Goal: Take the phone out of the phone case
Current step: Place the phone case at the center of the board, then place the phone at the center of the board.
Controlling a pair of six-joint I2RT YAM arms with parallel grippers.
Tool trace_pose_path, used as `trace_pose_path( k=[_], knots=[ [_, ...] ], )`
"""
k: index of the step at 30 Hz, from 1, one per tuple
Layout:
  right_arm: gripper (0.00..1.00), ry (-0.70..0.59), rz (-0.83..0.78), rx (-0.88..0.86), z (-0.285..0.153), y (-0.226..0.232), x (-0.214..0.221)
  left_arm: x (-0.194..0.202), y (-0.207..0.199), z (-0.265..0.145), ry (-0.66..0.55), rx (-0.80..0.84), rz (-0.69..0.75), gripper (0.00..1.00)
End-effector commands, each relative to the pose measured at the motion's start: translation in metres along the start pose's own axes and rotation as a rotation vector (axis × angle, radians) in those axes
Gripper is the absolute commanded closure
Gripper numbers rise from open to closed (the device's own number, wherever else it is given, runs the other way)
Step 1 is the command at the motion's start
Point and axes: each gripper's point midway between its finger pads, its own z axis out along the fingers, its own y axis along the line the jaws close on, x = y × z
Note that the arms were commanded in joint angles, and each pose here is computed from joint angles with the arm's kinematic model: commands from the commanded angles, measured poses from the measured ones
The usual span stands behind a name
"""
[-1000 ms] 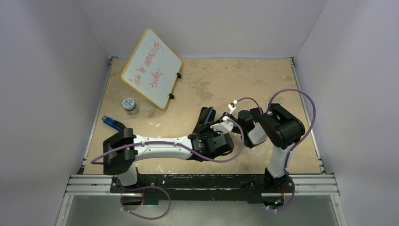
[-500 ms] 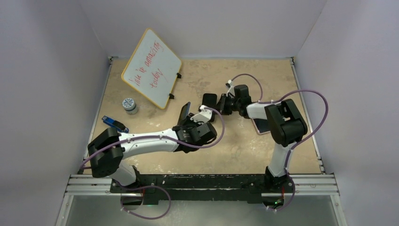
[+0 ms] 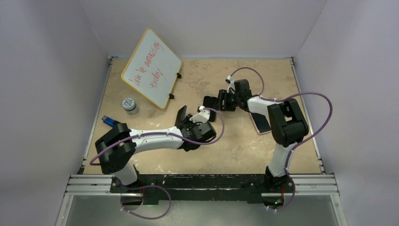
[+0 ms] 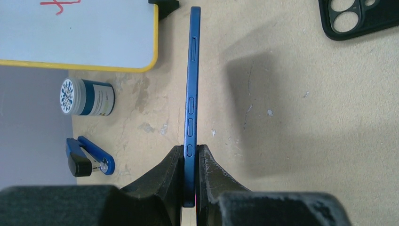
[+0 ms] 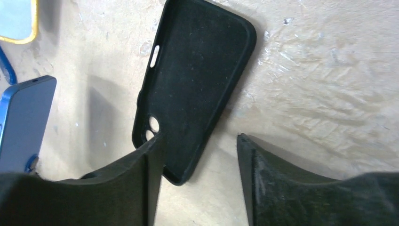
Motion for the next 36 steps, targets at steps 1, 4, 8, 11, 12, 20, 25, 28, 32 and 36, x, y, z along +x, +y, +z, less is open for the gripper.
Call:
trace_pose_path(
  k=[1, 4, 8, 11, 12, 20, 25, 28, 32, 36],
  knots=[
    [0.36, -0.078, -0.059, 0.048, -0.028, 0.0, -0.007, -0.006, 0.004, 0.004, 0.001, -0.033, -0.023, 1.0],
    [0.31, -0.164, -0.089, 0.017, -0.047, 0.013, -0.013, 0.0, 0.0, 0.007, 0.03, -0.036, 0.012, 1.0],
    [0.3, -0.278, -0.135, -0.004, -0.073, 0.024, -0.017, 0.014, -0.004, 0.012, 0.078, -0.054, 0.069, 1.0],
    [0.29, -0.36, -0.167, -0.022, -0.089, 0.03, -0.017, 0.024, -0.009, 0.017, 0.115, -0.058, 0.099, 1.0],
    [0.29, -0.389, -0.176, -0.031, -0.094, 0.033, -0.018, 0.026, -0.011, 0.019, 0.124, -0.056, 0.107, 1.0],
    [0.3, -0.543, -0.185, -0.077, -0.12, 0.04, -0.011, 0.044, -0.023, 0.026, 0.201, -0.067, 0.184, 0.95],
    [0.3, -0.572, -0.186, -0.057, -0.127, 0.038, -0.013, 0.056, -0.031, 0.027, 0.242, -0.045, 0.198, 0.84],
    [0.3, -0.593, -0.183, -0.044, -0.13, 0.036, -0.014, 0.06, -0.034, 0.025, 0.261, -0.024, 0.192, 0.75],
    [0.3, -0.591, -0.181, -0.046, -0.13, 0.037, -0.014, 0.06, -0.044, 0.02, 0.262, 0.038, 0.157, 0.7],
    [0.29, -0.592, -0.182, -0.052, -0.13, 0.038, -0.015, 0.058, -0.055, 0.018, 0.253, 0.108, 0.118, 0.61]
  ],
)
